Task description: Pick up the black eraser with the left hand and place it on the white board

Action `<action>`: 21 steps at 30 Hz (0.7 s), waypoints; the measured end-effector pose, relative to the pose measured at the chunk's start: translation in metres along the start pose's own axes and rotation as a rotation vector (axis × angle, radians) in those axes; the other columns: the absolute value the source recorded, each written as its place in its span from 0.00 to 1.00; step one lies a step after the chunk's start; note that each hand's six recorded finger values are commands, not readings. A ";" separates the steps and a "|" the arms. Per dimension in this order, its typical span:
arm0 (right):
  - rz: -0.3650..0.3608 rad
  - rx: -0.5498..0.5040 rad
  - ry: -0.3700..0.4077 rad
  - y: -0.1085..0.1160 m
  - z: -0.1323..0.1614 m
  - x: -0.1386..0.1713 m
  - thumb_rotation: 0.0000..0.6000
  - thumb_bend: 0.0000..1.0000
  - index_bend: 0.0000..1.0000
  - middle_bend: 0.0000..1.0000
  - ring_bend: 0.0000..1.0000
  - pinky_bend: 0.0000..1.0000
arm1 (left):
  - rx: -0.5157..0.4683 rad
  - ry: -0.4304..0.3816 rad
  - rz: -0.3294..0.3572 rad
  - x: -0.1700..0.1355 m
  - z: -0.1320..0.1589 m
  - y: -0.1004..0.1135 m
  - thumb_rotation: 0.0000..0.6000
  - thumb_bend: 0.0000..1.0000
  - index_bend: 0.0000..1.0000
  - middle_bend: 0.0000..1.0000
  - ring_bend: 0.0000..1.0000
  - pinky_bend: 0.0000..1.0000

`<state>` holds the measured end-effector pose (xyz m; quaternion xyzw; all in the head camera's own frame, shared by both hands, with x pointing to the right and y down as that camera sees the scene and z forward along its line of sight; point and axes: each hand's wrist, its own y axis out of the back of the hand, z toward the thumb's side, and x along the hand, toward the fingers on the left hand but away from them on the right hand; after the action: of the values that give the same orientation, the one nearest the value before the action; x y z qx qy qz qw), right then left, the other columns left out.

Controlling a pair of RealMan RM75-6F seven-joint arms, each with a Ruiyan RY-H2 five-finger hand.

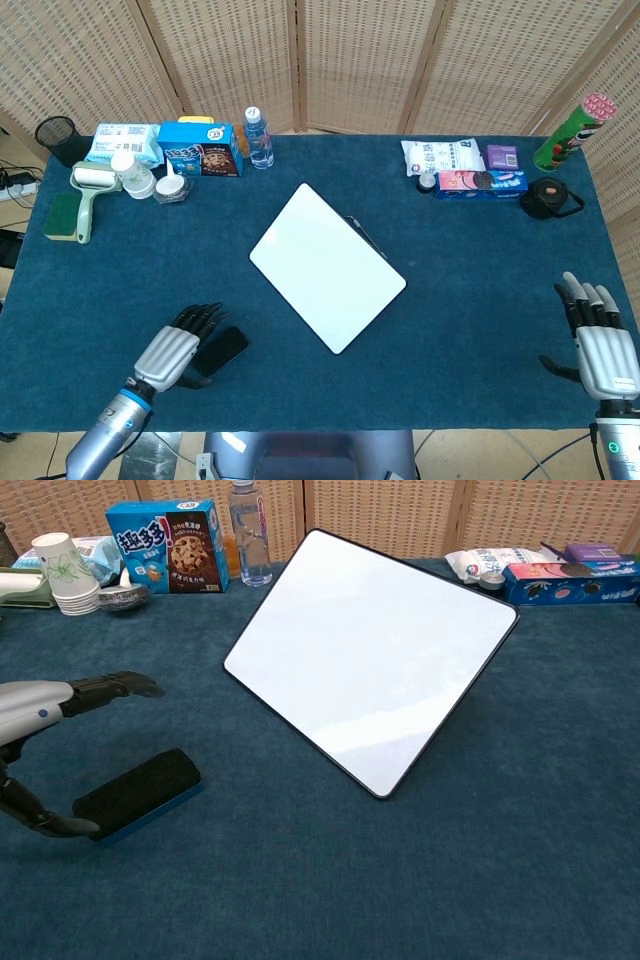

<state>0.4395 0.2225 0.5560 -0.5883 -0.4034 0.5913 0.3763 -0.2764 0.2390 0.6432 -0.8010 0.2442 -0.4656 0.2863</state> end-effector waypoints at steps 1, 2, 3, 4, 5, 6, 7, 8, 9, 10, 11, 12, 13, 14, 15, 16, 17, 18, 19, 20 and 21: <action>0.000 -0.001 0.000 0.000 0.000 0.000 1.00 0.00 0.03 0.00 0.00 0.00 | -0.003 -0.001 -0.001 0.002 0.003 -0.002 1.00 0.06 0.00 0.00 0.00 0.04; 0.000 -0.002 -0.001 0.000 0.000 0.000 1.00 0.00 0.03 0.00 0.00 0.00 | -0.008 -0.003 0.000 0.005 0.006 -0.004 1.00 0.06 0.00 0.00 0.00 0.04; -0.001 -0.004 -0.002 0.001 -0.001 0.000 1.00 0.00 0.03 0.00 0.00 0.00 | -0.010 -0.004 -0.001 0.007 0.008 -0.006 1.00 0.06 0.00 0.00 0.00 0.04; -0.001 -0.005 -0.003 0.001 -0.002 0.000 1.00 0.00 0.03 0.00 0.00 0.00 | -0.012 -0.005 -0.001 0.009 0.010 -0.007 1.00 0.06 0.00 0.00 0.00 0.04; -0.001 -0.006 -0.004 0.001 -0.002 0.000 1.00 0.00 0.03 0.00 0.00 0.00 | -0.013 -0.004 -0.001 0.011 0.012 -0.009 1.00 0.06 0.00 0.00 0.00 0.04; -0.001 -0.008 -0.006 0.001 -0.003 -0.001 1.00 0.00 0.03 0.00 0.00 0.00 | -0.012 -0.002 -0.002 0.013 0.013 -0.010 1.00 0.06 0.00 0.00 0.00 0.04; -0.002 -0.009 -0.007 0.002 -0.003 -0.001 1.00 0.00 0.03 0.00 0.00 0.00 | -0.010 0.002 -0.001 0.015 0.013 -0.012 1.00 0.06 0.00 0.00 0.00 0.04; -0.002 -0.010 -0.008 0.002 -0.004 -0.001 1.00 0.00 0.03 0.00 0.00 0.00 | -0.006 0.010 0.000 0.017 0.012 -0.014 1.00 0.06 0.00 0.00 0.00 0.04; -0.003 -0.012 -0.009 0.003 -0.004 -0.001 1.00 0.00 0.03 0.00 0.00 0.00 | -0.002 0.018 0.002 0.019 0.011 -0.015 1.00 0.06 0.00 0.00 0.00 0.04; -0.003 -0.012 -0.010 0.003 -0.005 -0.001 1.00 0.00 0.03 0.00 0.00 0.00 | 0.002 0.025 0.005 0.021 0.010 -0.016 1.00 0.06 0.00 0.00 0.00 0.04; -0.003 -0.013 -0.010 0.003 -0.005 -0.001 1.00 0.00 0.03 0.00 0.00 0.00 | 0.005 0.033 0.009 0.024 0.009 -0.017 1.00 0.06 0.00 0.00 0.00 0.04; -0.003 -0.014 -0.012 0.003 -0.005 -0.001 1.00 0.00 0.03 0.00 0.00 0.00 | 0.006 0.040 0.013 0.025 0.008 -0.018 1.00 0.06 0.00 0.00 0.00 0.04; -0.003 -0.014 -0.012 0.003 -0.006 -0.002 1.00 0.00 0.03 0.00 0.00 0.00 | 0.006 0.046 0.017 0.027 0.006 -0.018 1.00 0.06 0.00 0.00 0.00 0.04; -0.004 -0.015 -0.013 0.003 -0.006 -0.002 1.00 0.00 0.03 0.00 0.00 0.00 | 0.007 0.053 0.022 0.029 0.004 -0.018 1.00 0.06 0.00 0.00 0.00 0.04; -0.004 -0.015 -0.013 0.003 -0.006 -0.002 1.00 0.00 0.03 0.00 0.00 0.00 | 0.008 0.059 0.026 0.030 0.003 -0.018 1.00 0.06 0.00 0.00 0.00 0.04; -0.004 -0.016 -0.014 0.004 -0.006 -0.002 1.00 0.00 0.03 0.00 0.00 0.00 | 0.010 0.066 0.030 0.031 0.001 -0.018 1.00 0.06 0.00 0.00 0.00 0.04; -0.004 -0.017 -0.015 0.004 -0.007 -0.002 1.00 0.00 0.03 0.00 0.00 0.00 | 0.012 0.079 0.037 0.033 -0.003 -0.017 1.00 0.06 0.00 0.00 0.00 0.04; -0.003 -0.017 -0.015 0.004 -0.007 -0.002 1.00 0.00 0.03 0.00 0.00 0.00 | 0.014 0.089 0.043 0.035 -0.007 -0.016 1.00 0.06 0.00 0.00 0.00 0.04; -0.003 -0.017 -0.014 0.004 -0.007 -0.002 1.00 0.00 0.03 0.00 0.00 0.00 | 0.015 0.099 0.049 0.038 -0.010 -0.015 1.00 0.06 0.00 0.00 0.00 0.04; -0.001 -0.017 -0.014 0.003 -0.006 -0.002 1.00 0.00 0.03 0.00 0.00 0.00 | 0.016 0.112 0.057 0.041 -0.015 -0.013 1.00 0.06 0.00 0.00 0.00 0.04; -0.001 -0.017 -0.014 0.003 -0.006 -0.002 1.00 0.00 0.03 0.00 0.00 0.00 | 0.016 0.122 0.064 0.043 -0.019 -0.011 1.00 0.06 0.00 0.00 0.00 0.04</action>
<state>0.4460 0.2199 0.5537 -0.5871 -0.4112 0.5917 0.3689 -0.2725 0.2147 0.6842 -0.7607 0.2828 -0.5060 0.2922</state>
